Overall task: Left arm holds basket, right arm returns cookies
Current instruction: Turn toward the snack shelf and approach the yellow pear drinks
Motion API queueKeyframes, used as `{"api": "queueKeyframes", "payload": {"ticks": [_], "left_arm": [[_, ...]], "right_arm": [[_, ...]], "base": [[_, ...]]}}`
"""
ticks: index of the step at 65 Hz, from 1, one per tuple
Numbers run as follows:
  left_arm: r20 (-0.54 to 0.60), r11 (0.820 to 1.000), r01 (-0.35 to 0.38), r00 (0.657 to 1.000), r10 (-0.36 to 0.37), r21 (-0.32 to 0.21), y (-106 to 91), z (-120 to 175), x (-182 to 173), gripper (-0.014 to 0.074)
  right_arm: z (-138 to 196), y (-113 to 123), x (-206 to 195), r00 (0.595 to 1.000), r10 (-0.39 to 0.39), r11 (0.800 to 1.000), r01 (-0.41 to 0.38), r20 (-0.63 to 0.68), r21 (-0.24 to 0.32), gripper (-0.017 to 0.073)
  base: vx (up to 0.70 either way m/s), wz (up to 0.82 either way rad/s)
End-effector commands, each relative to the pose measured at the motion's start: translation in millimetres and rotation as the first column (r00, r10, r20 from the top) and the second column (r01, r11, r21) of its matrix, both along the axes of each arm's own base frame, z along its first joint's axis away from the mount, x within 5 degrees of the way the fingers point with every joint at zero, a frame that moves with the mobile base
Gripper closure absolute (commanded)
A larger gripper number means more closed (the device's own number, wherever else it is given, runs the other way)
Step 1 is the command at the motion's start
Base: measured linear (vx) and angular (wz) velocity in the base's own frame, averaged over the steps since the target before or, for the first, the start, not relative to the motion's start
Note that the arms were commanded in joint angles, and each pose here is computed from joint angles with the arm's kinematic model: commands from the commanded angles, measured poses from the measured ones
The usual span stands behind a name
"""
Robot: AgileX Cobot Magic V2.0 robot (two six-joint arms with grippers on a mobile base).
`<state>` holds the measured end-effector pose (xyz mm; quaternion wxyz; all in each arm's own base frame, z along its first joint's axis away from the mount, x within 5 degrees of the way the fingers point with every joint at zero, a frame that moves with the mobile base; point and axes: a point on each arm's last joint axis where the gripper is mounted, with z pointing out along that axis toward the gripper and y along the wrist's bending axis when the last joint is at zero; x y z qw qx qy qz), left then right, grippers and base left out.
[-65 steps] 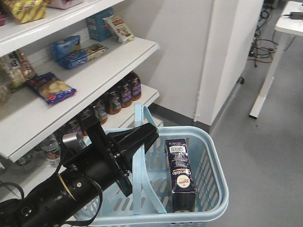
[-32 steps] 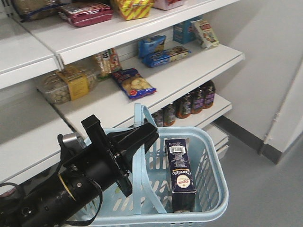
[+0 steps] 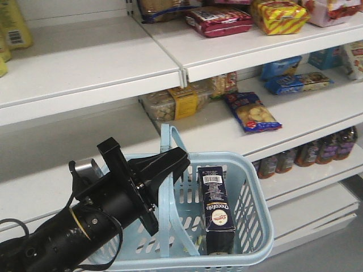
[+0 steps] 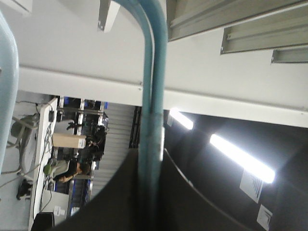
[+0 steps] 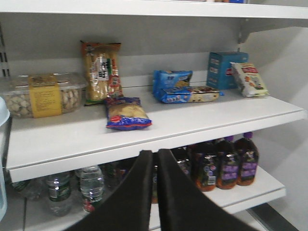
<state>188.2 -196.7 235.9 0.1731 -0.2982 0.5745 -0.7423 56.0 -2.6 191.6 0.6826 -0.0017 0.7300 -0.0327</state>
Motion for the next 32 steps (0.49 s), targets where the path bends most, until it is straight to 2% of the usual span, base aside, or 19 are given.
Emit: {"api": "queueKeyframes", "payload": {"ticks": [1, 32], "left_arm": [[0.207, 0.970, 0.036, 0.978, 0.015, -0.240, 5.2, 39.7, -7.0, 0.0596], [0.207, 0.970, 0.036, 0.978, 0.015, -0.240, 5.2, 39.7, -7.0, 0.0596]], "right_arm": [[1.4, -0.2, 0.4, 0.998, -0.003, 1.000, 0.003, 0.064, -0.013, 0.0566], [1.4, -0.2, 0.4, 0.998, -0.003, 1.000, 0.003, 0.064, -0.013, 0.0566]], "base": [[0.08, 0.51], [0.07, 0.46]]}}
